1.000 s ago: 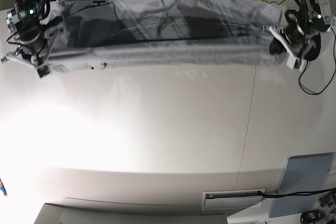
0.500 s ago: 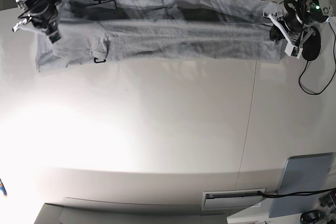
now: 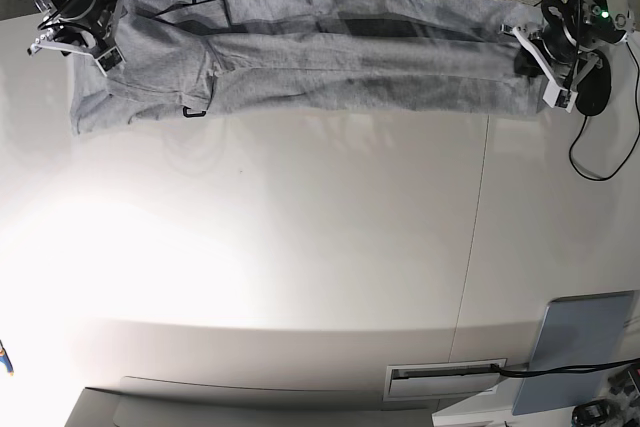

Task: Fold the T-shirt properly
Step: 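Release the hem and raise both grippers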

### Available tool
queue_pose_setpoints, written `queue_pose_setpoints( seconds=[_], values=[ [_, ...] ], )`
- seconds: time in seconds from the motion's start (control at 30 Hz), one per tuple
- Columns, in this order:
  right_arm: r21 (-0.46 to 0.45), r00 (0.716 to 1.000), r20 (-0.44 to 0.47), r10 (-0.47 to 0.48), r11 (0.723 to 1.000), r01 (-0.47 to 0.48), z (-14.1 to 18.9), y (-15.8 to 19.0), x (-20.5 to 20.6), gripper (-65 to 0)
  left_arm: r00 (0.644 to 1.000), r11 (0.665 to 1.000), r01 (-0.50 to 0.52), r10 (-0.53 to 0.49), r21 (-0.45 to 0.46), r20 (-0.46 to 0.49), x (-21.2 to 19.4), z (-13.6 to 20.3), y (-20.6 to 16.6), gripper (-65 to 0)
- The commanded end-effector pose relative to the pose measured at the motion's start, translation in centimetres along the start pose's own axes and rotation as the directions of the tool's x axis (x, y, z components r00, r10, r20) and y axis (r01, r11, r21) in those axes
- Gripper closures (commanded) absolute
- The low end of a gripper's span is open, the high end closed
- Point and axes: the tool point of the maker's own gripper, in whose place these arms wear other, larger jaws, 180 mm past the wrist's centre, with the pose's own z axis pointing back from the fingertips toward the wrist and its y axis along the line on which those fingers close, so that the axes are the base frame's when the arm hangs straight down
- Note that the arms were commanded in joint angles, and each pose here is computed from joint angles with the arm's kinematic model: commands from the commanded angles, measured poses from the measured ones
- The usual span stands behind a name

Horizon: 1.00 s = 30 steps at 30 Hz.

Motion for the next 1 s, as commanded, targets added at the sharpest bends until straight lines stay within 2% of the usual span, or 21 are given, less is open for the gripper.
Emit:
queue_pose_setpoints(
  seconds=[0.0, 0.07, 0.1, 0.17, 0.27, 0.4, 0.57, 0.73, 0.8, 0.87, 0.97],
  values=[
    [-0.038, 1.000, 0.025, 0.008, 0.999, -0.007, 0.3, -1.1, 0.6, -22.8, 1.000, 1.000, 0.000, -0.001, 0.025, 0.030, 1.0, 0.5, 0.7, -26.0],
    [-0.049, 0.998, 0.067, 0.000, 0.999, 0.004, 0.4, -1.5, 1.6, -22.8, 0.997, 0.996, -0.062, 0.059, 0.069, 0.043, 1.1, 0.6, 1.6, -34.0],
    [-0.055, 0.996, 0.087, -0.005, 0.998, 0.010, 0.4, -1.6, 2.0, -22.8, 0.995, 0.991, -0.092, 0.088, 0.096, 0.043, 1.0, 0.6, 2.1, -35.2],
    [-0.064, 0.991, 0.130, -0.008, 0.998, 0.016, 0.5, -2.0, 3.1, -22.8, 0.992, 0.984, -0.121, 0.115, 0.128, 0.048, 0.8, 0.5, 2.8, -35.2],
    [-0.073, 0.986, 0.164, -0.009, 0.997, 0.022, 0.6, -2.4, 3.9, -22.8, 0.988, 0.979, -0.156, 0.154, 0.131, 0.023, -0.5, -0.1, 3.3, -35.2],
    [-0.079, 0.981, 0.194, -0.009, 0.997, 0.025, 0.7, -2.6, 4.6, -22.8, 0.972, 0.971, -0.233, 0.234, 0.048, -0.018, -2.6, -1.4, 2.6, -34.7],
    [-0.079, 0.974, 0.228, -0.007, 0.997, 0.026, 0.8, -2.6, 5.2, -22.8, 0.945, 0.941, -0.328, 0.326, -0.079, -0.037, -3.8, -2.2, 1.0, -24.4],
    [-0.079, 0.971, 0.237, -0.005, 0.997, 0.024, 0.9, -2.6, 5.4, -22.8, 0.946, 0.930, -0.323, 0.320, -0.175, -0.043, -3.4, -2.1, -0.6, -4.9],
    [-0.079, 0.967, 0.254, -0.004, 0.997, 0.025, 1.0, -2.6, 5.7, -22.8, 0.945, 0.930, -0.325, 0.326, -0.170, -0.024, -2.4, -2.3, -0.3, -0.3],
    [-0.079, 0.960, 0.280, -0.002, 0.997, 0.025, 1.1, -2.6, 6.2, -22.8, 0.944, 0.934, -0.326, 0.330, -0.143, 0.001, -1.2, -2.5, 0.6, 0.0],
    [-0.079, 0.948, 0.318, 0.001, 0.997, 0.025, 1.3, -2.6, 6.9, -22.8, 0.958, 0.958, -0.285, 0.286, -0.030, 0.037, 1.0, -2.7, 3.0, 0.0]
  ],
)
